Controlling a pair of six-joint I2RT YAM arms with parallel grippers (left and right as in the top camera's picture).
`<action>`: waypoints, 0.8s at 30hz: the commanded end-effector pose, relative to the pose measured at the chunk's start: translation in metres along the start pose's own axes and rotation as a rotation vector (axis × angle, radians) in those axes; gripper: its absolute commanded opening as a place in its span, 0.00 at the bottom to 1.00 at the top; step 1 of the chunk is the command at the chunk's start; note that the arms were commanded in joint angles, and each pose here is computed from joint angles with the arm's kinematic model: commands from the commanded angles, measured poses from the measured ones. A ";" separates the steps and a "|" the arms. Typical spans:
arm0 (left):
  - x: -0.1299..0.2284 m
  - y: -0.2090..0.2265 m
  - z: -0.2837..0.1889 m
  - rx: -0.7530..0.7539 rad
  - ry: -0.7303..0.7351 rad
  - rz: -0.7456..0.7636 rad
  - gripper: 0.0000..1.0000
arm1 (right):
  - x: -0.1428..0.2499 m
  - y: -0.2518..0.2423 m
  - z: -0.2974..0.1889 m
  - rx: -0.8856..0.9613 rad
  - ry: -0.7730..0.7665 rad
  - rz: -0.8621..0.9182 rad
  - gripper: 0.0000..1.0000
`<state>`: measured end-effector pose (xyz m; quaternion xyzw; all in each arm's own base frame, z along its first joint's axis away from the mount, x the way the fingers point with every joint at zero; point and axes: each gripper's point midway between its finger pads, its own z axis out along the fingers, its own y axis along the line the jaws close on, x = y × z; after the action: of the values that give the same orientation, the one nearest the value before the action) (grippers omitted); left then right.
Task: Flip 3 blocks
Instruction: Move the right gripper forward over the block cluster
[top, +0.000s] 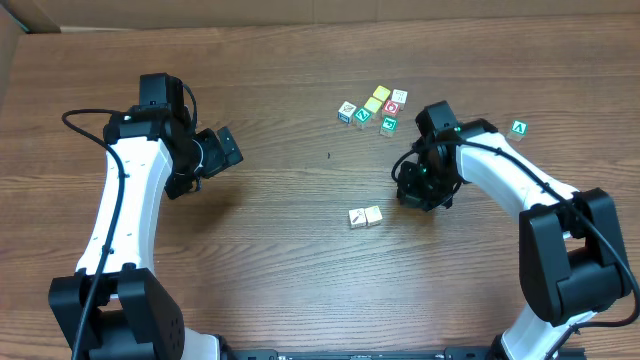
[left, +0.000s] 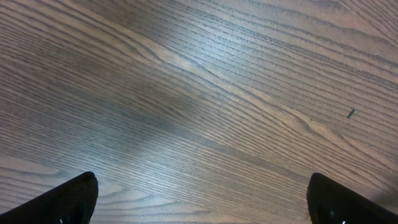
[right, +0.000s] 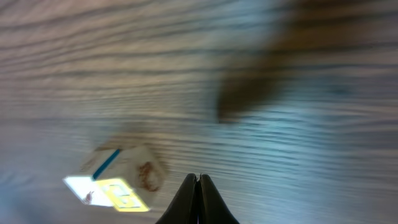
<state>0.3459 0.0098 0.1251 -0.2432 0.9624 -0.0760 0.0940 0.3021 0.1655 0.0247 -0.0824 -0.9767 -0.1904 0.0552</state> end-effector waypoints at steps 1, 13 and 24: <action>-0.003 -0.001 -0.001 0.005 -0.005 -0.017 1.00 | 0.017 0.023 0.010 -0.123 0.064 -0.019 0.04; -0.003 -0.001 -0.001 0.005 -0.005 -0.017 1.00 | 0.022 0.020 0.023 -0.099 0.057 0.036 0.04; -0.003 -0.001 -0.001 0.005 -0.005 -0.017 1.00 | 0.025 0.018 0.023 -0.093 0.072 0.085 0.04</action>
<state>0.3459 0.0098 0.1251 -0.2432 0.9624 -0.0759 0.0942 0.2810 0.1935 0.0136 -0.1086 -0.9628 -0.2314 0.0872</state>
